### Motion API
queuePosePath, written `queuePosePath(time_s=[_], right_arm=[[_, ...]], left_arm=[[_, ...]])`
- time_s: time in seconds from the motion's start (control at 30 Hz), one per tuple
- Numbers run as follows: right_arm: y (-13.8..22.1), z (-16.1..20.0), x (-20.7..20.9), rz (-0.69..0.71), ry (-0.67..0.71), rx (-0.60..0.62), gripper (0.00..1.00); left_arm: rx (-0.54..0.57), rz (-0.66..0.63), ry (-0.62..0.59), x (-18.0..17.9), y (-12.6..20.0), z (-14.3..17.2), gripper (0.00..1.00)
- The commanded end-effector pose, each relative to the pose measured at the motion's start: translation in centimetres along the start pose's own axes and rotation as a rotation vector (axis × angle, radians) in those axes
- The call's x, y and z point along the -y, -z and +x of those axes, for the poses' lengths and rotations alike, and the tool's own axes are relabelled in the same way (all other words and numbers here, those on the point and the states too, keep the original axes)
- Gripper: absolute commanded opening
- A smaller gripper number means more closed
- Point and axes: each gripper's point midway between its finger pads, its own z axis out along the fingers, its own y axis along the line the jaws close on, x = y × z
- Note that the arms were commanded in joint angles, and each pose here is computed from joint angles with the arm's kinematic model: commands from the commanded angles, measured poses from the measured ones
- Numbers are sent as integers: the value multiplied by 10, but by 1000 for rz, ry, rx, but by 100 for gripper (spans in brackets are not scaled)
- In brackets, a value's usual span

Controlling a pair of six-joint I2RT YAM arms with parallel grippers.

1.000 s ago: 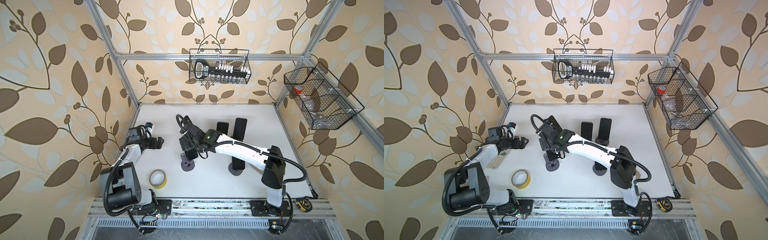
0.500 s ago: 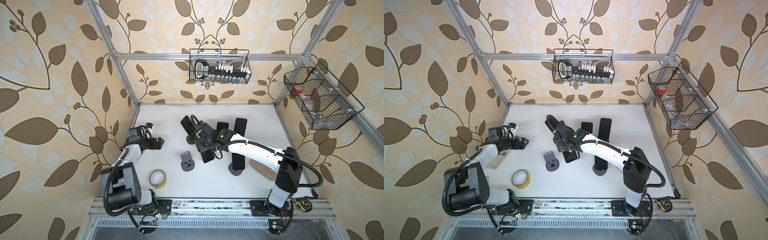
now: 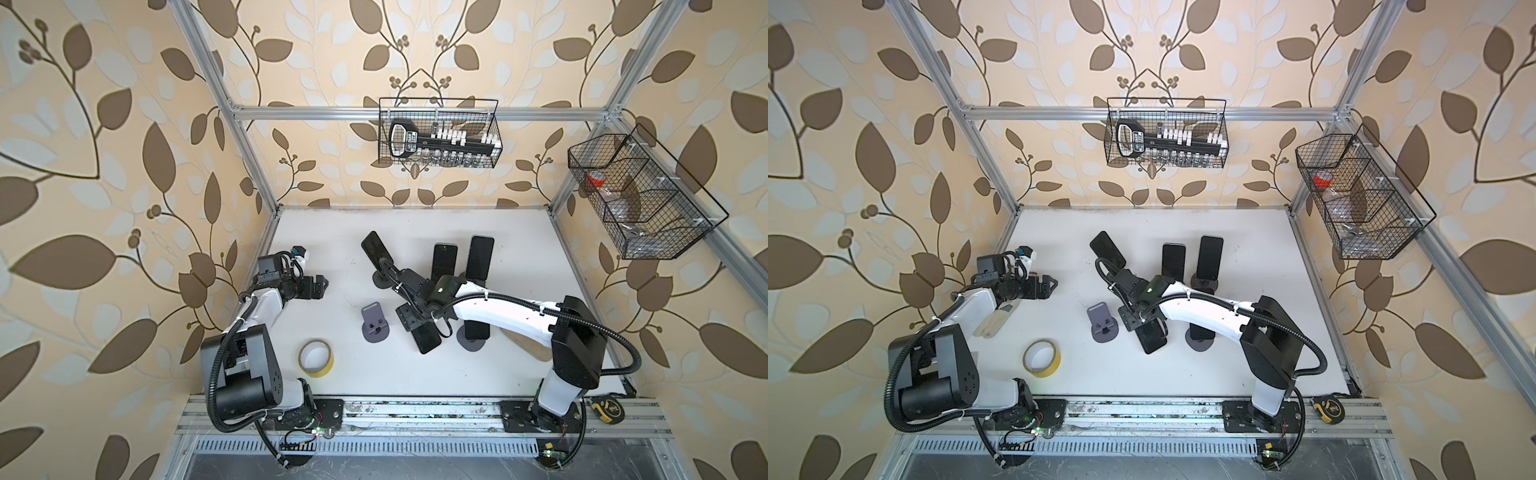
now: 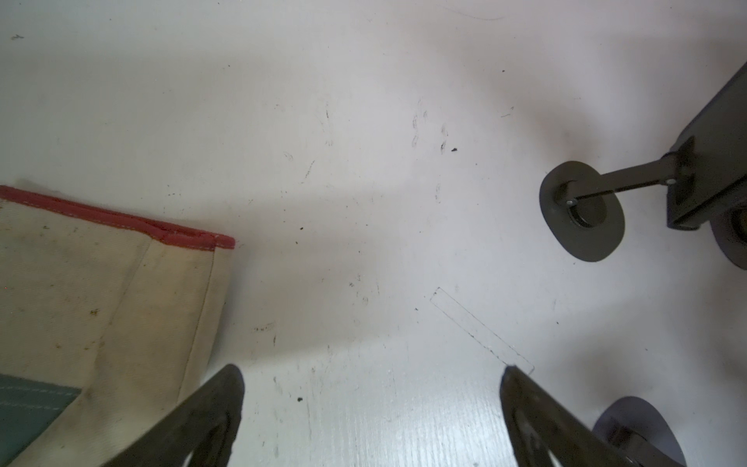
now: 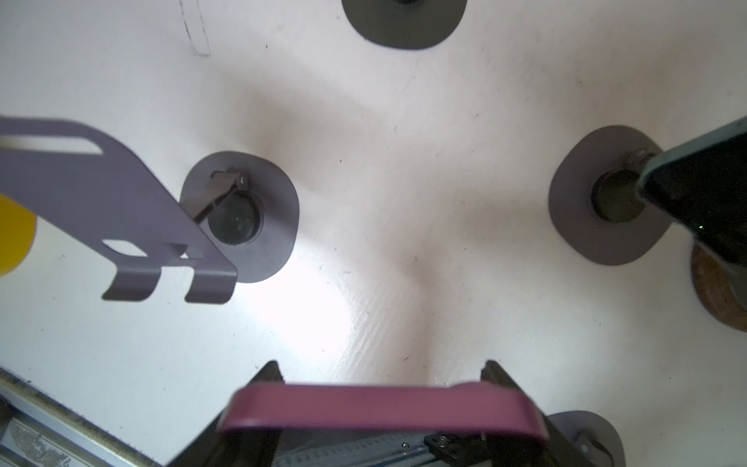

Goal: Remove the phone from the phone stand
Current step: Place the phone at the bottom-center of the table.

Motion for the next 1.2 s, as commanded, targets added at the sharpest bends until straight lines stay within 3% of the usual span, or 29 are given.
queuePosePath(time_s=[0.0,0.5,0.77,1.17], right_arm=[[2,8,-6,-42,-8,-6,67],[-23,67,-19,-45,28,-87,68],[-40,86,-3,41,67,-108,69],[-57,115,5,35,75,-157,71]], left_arm=[[24,19,-30,4,4,-11,99],[14,28,-32,5,4,-10,99],[12,26,-31,5,4,-9,99],[2,20,-27,3,3,-8,99]])
